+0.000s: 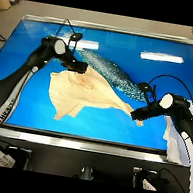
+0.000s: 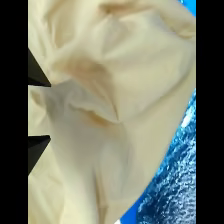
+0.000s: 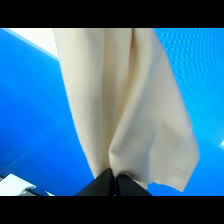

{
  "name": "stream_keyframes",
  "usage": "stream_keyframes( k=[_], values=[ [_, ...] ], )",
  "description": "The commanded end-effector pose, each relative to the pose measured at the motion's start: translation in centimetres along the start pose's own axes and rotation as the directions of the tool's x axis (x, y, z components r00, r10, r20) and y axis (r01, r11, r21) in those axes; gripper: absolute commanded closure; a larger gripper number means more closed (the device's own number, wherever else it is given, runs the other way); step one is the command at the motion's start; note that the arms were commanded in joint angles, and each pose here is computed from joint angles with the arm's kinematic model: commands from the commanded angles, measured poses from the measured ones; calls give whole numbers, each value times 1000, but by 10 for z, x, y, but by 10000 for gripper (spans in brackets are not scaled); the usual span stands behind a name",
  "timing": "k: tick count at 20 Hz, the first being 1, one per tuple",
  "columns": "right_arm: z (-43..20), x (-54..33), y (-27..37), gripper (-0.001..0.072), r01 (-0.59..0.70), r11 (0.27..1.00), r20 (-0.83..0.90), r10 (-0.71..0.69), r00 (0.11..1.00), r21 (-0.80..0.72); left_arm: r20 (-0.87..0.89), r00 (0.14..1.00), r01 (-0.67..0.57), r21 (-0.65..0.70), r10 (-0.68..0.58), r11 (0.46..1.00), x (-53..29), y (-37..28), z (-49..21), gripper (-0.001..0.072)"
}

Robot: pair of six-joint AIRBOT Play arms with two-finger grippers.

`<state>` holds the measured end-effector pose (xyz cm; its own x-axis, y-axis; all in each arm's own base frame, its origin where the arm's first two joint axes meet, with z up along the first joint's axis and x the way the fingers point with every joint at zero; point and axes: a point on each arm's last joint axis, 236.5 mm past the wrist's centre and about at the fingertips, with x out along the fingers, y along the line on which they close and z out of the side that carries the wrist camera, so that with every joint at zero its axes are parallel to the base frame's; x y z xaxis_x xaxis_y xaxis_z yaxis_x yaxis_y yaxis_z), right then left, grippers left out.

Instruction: Fold the shirts.

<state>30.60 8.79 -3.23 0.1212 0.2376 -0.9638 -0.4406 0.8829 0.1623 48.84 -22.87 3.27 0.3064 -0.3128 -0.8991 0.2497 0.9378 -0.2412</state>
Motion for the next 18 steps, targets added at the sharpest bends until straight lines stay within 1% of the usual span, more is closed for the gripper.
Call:
stream_keyframes(
  k=[1,2,3,5,6,7,9,11,15,17,18],
  values=[
    [-8,4,3,696,-14,1000,-26,14,1000,-20,-76,996,-44,-38,41,998,-59,58,-14,168],
    [-10,4,4,696,-19,1000,-37,18,999,-24,-83,995,-63,-92,56,994,-77,84,-21,60],
    [-12,4,5,696,-21,999,-42,20,999,-27,-110,991,-85,-144,70,986,-87,108,-33,51],
    [-11,4,5,696,-21,999,-41,20,999,-27,-201,977,-128,-281,72,951,-91,147,-76,69],
    [-11,4,5,696,-23,999,-40,22,999,-26,-253,966,-131,-339,44,931,-83,156,-104,145],
    [-10,4,6,697,-25,999,-36,24,999,-25,-295,956,-131,-378,15,916,-72,159,-130,202],
    [-10,4,5,697,-24,999,-34,23,999,-25,-346,938,-153,-425,-4,892,-44,165,-177,201],
    [-10,4,5,697,-25,999,-33,24,999,-24,-352,936,-162,-468,-15,869,-16,167,-201,201],
    [-10,4,6,696,-27,999,-35,26,999,-23,-223,969,-46,-587,-107,808,24,152,-190,201],
    [-10,4,6,696,-26,999,-34,25,999,-23,-185,974,-6,-604,-133,797,35,145,-181,202],
    [-10,4,6,696,-26,999,-34,25,999,-23,-181,975,-5,-604,-131,797,40,144,-179,202]
  ],
)
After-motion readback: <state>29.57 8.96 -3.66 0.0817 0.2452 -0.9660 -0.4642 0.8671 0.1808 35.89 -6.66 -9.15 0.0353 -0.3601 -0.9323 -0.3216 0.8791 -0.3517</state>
